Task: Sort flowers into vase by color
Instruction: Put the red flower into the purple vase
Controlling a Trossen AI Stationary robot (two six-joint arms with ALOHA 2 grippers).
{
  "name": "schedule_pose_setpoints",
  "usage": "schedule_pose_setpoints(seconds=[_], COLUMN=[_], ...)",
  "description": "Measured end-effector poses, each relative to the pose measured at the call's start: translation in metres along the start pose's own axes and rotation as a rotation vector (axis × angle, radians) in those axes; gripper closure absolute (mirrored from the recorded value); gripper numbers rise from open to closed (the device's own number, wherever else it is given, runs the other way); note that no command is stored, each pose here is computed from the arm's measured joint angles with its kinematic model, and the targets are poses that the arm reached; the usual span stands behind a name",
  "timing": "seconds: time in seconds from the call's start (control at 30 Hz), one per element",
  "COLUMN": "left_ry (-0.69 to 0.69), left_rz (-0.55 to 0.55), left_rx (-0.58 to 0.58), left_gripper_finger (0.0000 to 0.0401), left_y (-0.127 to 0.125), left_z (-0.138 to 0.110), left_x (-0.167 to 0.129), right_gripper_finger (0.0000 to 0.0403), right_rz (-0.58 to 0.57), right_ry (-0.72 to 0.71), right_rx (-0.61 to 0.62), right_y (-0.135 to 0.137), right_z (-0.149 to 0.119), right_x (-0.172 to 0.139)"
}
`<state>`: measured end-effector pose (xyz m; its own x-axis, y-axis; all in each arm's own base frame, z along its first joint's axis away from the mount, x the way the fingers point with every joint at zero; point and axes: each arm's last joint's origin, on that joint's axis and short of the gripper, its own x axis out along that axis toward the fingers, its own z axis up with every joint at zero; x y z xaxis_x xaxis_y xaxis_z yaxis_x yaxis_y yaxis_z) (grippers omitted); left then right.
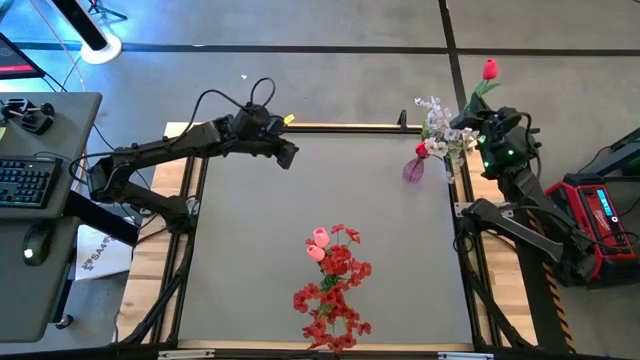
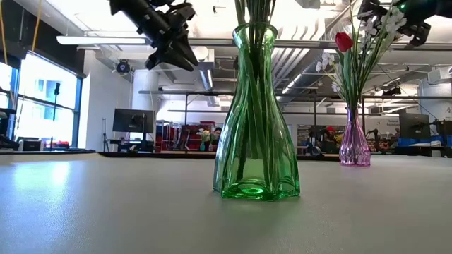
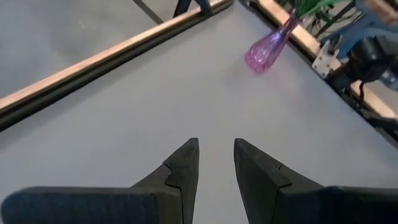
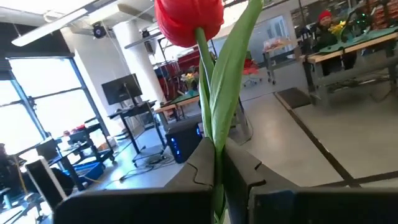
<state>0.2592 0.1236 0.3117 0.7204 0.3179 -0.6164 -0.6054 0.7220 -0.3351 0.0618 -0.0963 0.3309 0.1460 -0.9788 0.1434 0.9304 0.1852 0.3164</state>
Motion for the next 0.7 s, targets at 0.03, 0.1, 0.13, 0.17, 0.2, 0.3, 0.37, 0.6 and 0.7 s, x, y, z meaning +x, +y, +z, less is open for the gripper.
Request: schedule_pose_setpoints(seconds=[0.03,0.1,0.13,0.17,0.2,0.3,0.37,0.6,0.7], left_ry=[-0.007,-0.016,-0.020,-0.023,-0.024,-0.030,-0.036,-0.042,-0.040], left_rz=[-0.004,-0.006,-0.008,-0.010,-0.011,-0.013,-0.013,-0.033,-0.036], left_rx=[-0.006,-0.014,-0.014,-0.017,-0.020,-0.021,-0.026,-0.030,-0.027], left_gripper_finger=[0.0311,0.0311,0.0311,0.0311,0.0311,0.0311,0.0311,0.0311,0.0311], left_y=[-0.001,-0.001,-0.002,-0.002,-0.002,-0.003,-0.004,-0.009,-0.010], left_z=[0.001,0.001,0.002,0.002,0.002,0.002,0.002,0.001,0.001], left_x=[0.000,0.000,0.000,0.000,0.000,0.000,0.000,0.000,0.000], right_gripper_finger=[0.0403,0.0403,0.0403,0.0403,0.0403,0.0403,0.0403,0.0403,0.0403], right_rz=[0.001,0.004,0.006,0.009,0.015,0.050,0.068,0.076,0.077], right_ry=[0.000,-0.007,-0.016,-0.026,-0.034,-0.036,-0.026,-0.032,-0.030], right_rx=[-0.002,-0.015,-0.024,-0.036,-0.049,-0.079,-0.082,-0.043,-0.038], right_y=[0.000,0.000,0.001,0.001,0.001,0.004,0.004,0.001,0.001], right_z=[0.000,0.001,0.002,0.003,0.004,0.002,-0.006,-0.024,-0.025], right_x=[0.000,0.000,0.000,0.000,0.000,0.004,0.006,0.008,0.008])
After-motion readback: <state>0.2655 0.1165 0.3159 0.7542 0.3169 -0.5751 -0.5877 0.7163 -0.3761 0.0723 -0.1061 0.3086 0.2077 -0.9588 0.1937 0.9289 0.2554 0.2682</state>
